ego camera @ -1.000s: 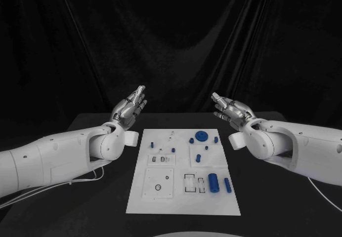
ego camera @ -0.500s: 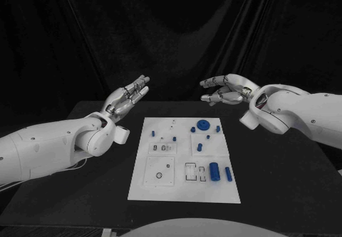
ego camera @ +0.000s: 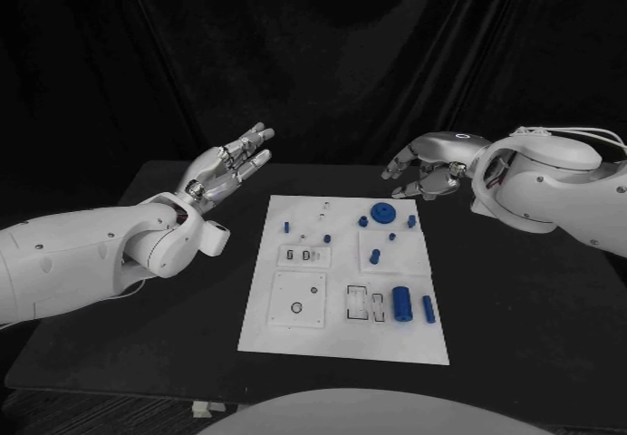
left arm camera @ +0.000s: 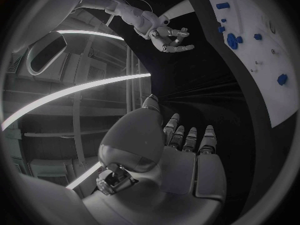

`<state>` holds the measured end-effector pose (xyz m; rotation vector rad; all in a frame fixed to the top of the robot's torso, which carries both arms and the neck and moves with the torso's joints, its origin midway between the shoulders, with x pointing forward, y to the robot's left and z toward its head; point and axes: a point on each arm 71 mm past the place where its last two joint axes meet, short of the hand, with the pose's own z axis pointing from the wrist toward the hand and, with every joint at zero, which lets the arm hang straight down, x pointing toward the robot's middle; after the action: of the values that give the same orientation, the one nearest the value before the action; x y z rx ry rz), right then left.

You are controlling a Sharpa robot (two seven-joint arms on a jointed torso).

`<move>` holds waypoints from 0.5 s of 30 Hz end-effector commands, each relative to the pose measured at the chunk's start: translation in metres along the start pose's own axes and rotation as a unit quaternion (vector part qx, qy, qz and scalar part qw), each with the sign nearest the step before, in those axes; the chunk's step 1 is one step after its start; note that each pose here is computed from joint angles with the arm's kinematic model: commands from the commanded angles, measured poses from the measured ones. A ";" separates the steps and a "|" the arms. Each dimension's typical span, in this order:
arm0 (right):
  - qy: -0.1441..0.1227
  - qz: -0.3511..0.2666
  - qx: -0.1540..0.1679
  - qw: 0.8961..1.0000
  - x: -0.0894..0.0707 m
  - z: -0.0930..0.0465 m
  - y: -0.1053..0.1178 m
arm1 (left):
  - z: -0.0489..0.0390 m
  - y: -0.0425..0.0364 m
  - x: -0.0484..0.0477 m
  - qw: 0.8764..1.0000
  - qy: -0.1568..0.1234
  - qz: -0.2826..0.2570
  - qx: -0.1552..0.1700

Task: Assemble the parts on the task board

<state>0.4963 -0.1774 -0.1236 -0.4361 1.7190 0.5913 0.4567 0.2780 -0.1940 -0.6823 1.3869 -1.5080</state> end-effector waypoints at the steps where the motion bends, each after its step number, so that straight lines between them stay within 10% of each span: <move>1: 0.009 -0.106 0.018 0.994 0.000 -0.001 0.001 | -0.0021 -0.0140 0.0018 0.997 0.003 0.009 0.076; 15: -0.001 -0.135 0.008 0.991 0.000 -0.004 0.012 | -0.0118 -0.0198 -0.0016 0.997 0.000 0.007 0.078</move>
<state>0.4859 -0.1713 -0.1226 -0.6259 1.6463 0.4317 0.4451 0.2843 -0.1888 -0.6728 1.3836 -1.5065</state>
